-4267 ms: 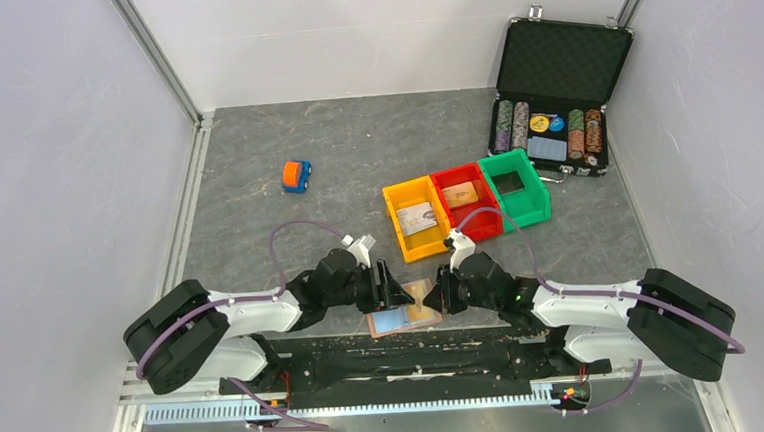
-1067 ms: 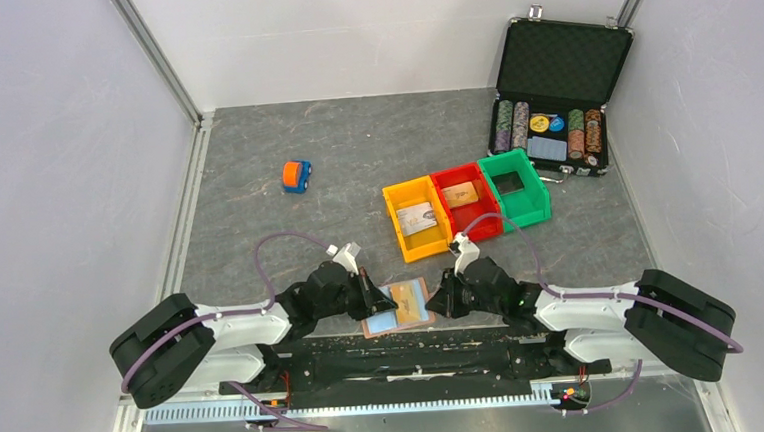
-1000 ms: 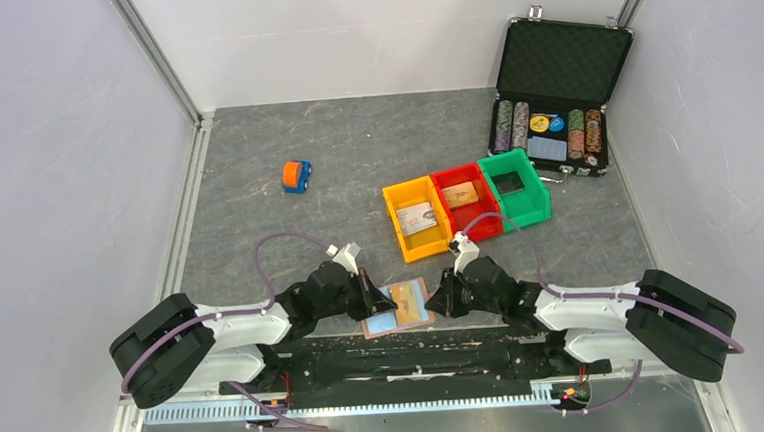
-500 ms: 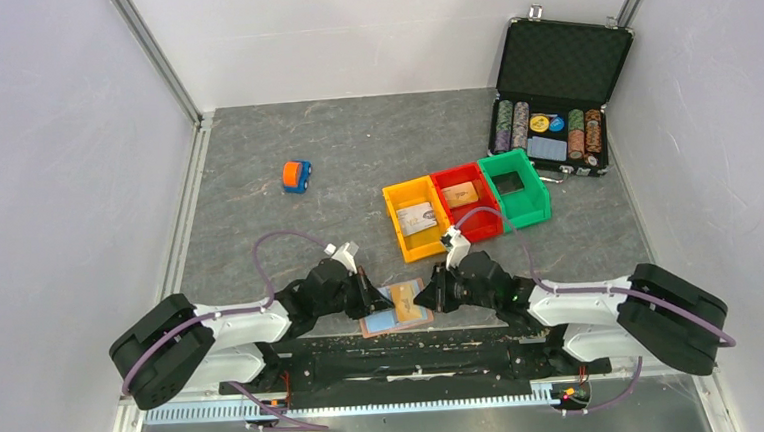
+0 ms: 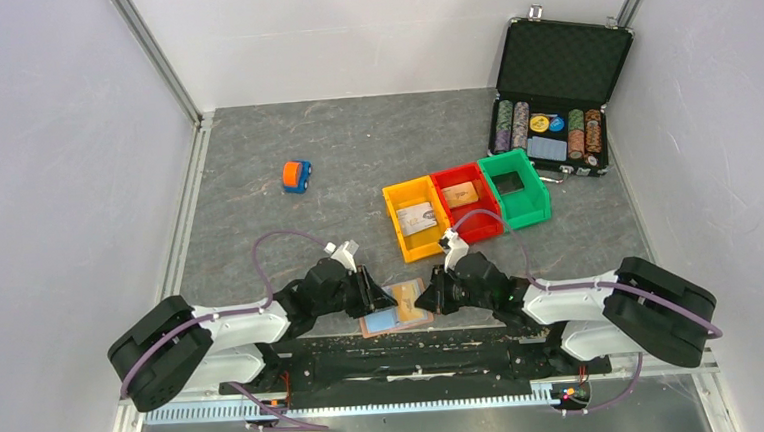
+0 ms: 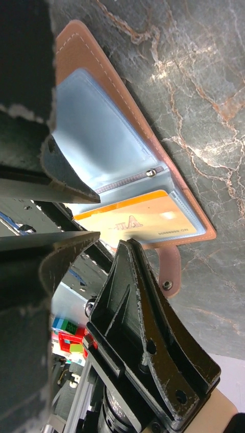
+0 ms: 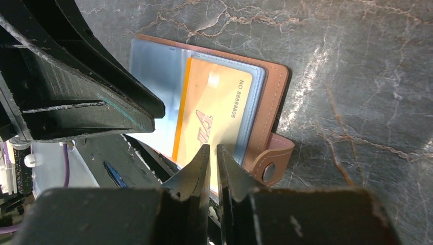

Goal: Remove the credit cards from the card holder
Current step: Remove the credit card from the card holder.

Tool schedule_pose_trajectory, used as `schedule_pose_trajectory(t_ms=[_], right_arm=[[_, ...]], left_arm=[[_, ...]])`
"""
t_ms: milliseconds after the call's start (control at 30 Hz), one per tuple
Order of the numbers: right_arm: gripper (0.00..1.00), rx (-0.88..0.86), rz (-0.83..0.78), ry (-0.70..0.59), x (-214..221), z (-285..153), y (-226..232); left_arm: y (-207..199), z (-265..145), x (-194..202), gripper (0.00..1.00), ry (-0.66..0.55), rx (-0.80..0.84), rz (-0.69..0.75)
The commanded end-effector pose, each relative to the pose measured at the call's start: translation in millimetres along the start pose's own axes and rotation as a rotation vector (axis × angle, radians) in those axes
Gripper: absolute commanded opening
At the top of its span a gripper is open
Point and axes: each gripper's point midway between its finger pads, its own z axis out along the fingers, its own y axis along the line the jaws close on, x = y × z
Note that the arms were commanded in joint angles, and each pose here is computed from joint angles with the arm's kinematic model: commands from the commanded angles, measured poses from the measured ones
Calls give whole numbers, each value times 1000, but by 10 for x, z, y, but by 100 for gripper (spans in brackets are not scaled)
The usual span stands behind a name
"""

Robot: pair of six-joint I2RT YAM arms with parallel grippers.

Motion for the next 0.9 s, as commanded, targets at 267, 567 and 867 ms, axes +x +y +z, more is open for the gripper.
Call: schedule_pose_trajectory(t_ms=[267, 567, 867], right_arm=[[14, -19, -21, -85, -288, -16, 190], [15, 56, -38, -66, -218, 20, 5], [15, 55, -20, -28, -96, 49, -54]], left_arm=[[-6, 77, -59, 42, -14, 3, 38], [-30, 109, -47, 42, -7, 24, 41], [-80, 139, -31, 41, -1, 65, 39]])
